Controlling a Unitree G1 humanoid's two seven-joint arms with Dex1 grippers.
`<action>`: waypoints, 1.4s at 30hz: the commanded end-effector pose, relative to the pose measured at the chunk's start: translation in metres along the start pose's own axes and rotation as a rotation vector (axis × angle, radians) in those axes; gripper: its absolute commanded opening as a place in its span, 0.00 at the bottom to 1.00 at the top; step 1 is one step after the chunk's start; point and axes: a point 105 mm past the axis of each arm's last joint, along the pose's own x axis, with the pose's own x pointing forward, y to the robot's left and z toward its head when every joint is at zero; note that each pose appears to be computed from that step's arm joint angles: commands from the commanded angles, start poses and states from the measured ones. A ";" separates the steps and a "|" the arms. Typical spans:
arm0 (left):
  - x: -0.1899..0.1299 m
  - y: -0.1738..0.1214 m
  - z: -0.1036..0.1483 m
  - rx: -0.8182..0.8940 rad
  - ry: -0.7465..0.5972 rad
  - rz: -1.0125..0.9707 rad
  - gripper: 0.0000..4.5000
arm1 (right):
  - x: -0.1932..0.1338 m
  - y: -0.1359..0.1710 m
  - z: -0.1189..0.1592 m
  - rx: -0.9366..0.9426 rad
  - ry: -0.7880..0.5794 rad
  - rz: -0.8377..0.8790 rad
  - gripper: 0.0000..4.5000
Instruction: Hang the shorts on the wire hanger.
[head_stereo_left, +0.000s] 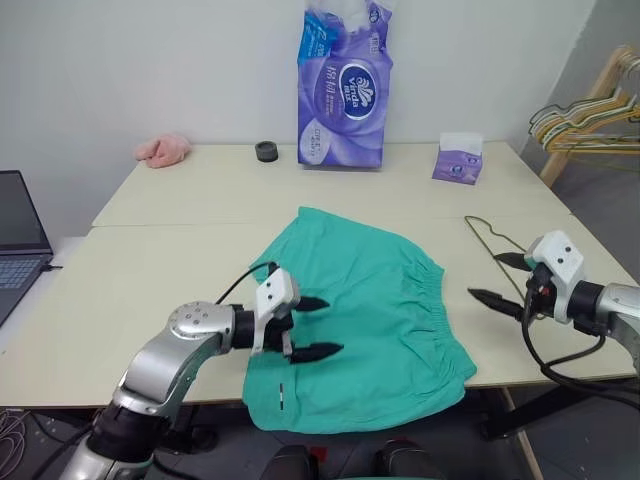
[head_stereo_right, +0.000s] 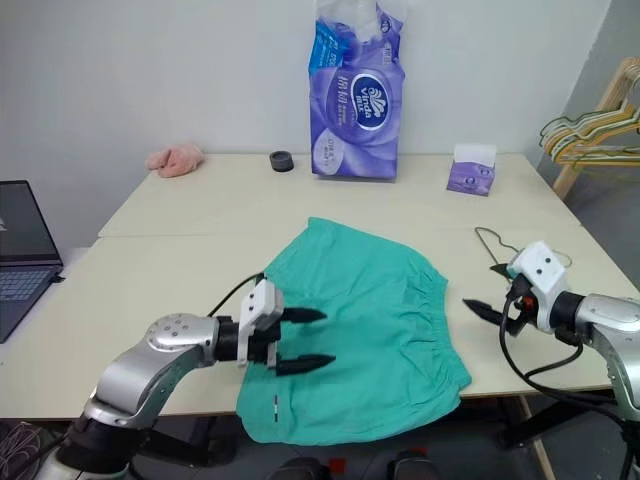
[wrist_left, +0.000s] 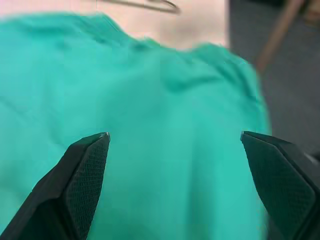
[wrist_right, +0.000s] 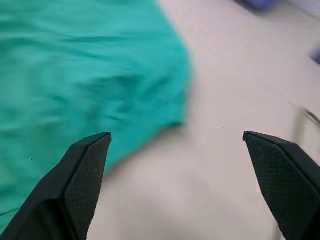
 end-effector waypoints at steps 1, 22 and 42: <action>0.013 0.012 0.025 0.128 -0.061 0.073 0.99 | 0.000 -0.052 -0.009 0.089 0.035 -0.320 1.00; 0.031 -0.007 0.037 0.212 -0.083 -0.050 0.99 | 0.016 -0.073 -0.111 0.432 0.421 -0.362 1.00; 0.031 -0.011 0.034 0.196 -0.088 -0.049 0.99 | -0.006 -0.078 -0.081 0.441 0.194 -0.394 1.00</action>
